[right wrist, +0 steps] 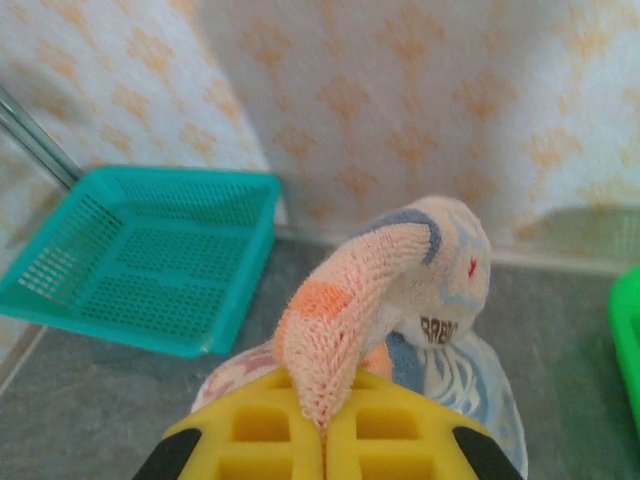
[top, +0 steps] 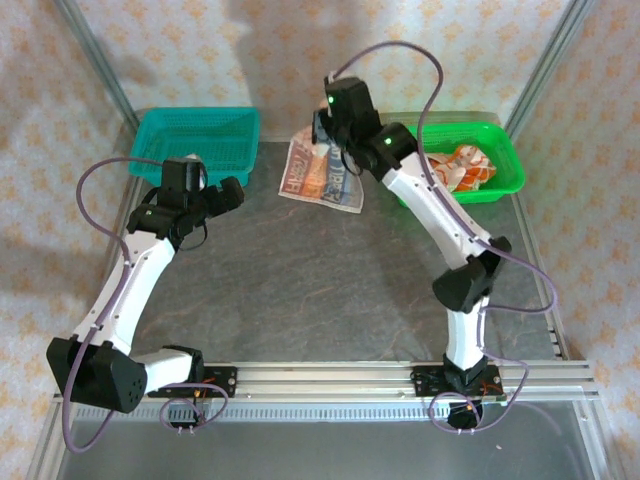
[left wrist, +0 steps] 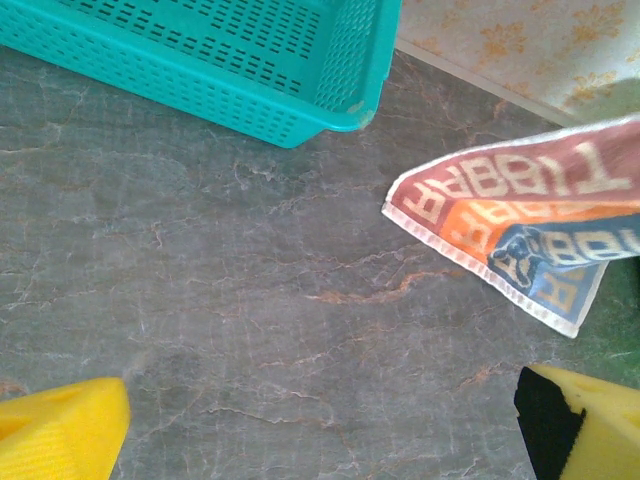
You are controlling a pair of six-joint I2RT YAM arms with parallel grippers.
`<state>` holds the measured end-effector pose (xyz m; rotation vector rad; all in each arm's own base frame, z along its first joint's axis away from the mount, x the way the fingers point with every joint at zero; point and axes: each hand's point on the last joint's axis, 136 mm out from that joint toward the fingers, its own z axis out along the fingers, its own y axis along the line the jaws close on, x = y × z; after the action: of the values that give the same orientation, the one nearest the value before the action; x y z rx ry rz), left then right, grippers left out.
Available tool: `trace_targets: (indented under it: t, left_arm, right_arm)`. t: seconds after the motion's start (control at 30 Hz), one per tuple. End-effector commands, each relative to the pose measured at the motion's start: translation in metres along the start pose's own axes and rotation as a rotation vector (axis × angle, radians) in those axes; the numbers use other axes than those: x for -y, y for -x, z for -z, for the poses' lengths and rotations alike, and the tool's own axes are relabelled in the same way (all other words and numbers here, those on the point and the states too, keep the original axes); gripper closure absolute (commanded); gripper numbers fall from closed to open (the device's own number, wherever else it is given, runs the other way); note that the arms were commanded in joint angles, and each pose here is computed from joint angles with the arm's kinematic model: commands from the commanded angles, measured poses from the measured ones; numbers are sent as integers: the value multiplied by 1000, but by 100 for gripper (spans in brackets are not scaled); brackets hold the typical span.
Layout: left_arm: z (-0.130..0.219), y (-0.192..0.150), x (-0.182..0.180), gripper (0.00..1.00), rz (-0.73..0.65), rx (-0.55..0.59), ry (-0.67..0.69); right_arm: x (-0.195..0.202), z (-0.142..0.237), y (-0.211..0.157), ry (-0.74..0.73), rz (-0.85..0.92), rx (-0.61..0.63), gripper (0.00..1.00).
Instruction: Fold and stack the towels
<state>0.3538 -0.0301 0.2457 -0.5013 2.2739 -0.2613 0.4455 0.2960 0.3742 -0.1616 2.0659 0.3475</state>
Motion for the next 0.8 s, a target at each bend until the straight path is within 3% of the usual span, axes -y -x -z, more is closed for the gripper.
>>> trace_targets:
  t: [0.0, 0.03, 0.07, 0.17, 0.27, 0.43, 0.53, 0.63, 0.77]
  left_arm:
    - [5, -14, -5, 0, 30, -31, -8]
    - [4, -19, -5, 0, 36, -41, -14]
    - [2, -24, -5, 0, 41, -55, -24]
    - [-3, -43, -3, 0, 54, -93, -44]
    - [-8, -62, 3, 0, 66, -126, -57]
    - [-25, -103, 16, 3, 72, -213, -73]
    - [-39, -132, 32, 15, 81, -283, -114]
    - [-50, -161, 51, 38, 72, -370, -143]
    - [-57, -205, 75, 45, -8, -462, -144]
  right_arm:
    - [8, 20, -30, -41, -106, 26, 100]
    - [12, 20, -48, -39, -137, 19, 95]
    - [17, 21, -66, -37, -171, 8, 76]
    - [30, 24, -115, -59, -224, -68, 69]
    - [44, 26, -150, -110, -225, -158, 49]
    - [62, 29, -181, -182, -173, -231, 43]
    - [69, 26, -192, -209, -141, -254, 41]
    - [74, 24, -208, -234, -103, -308, 43]
    - [88, 23, -228, -277, -47, -354, 47]
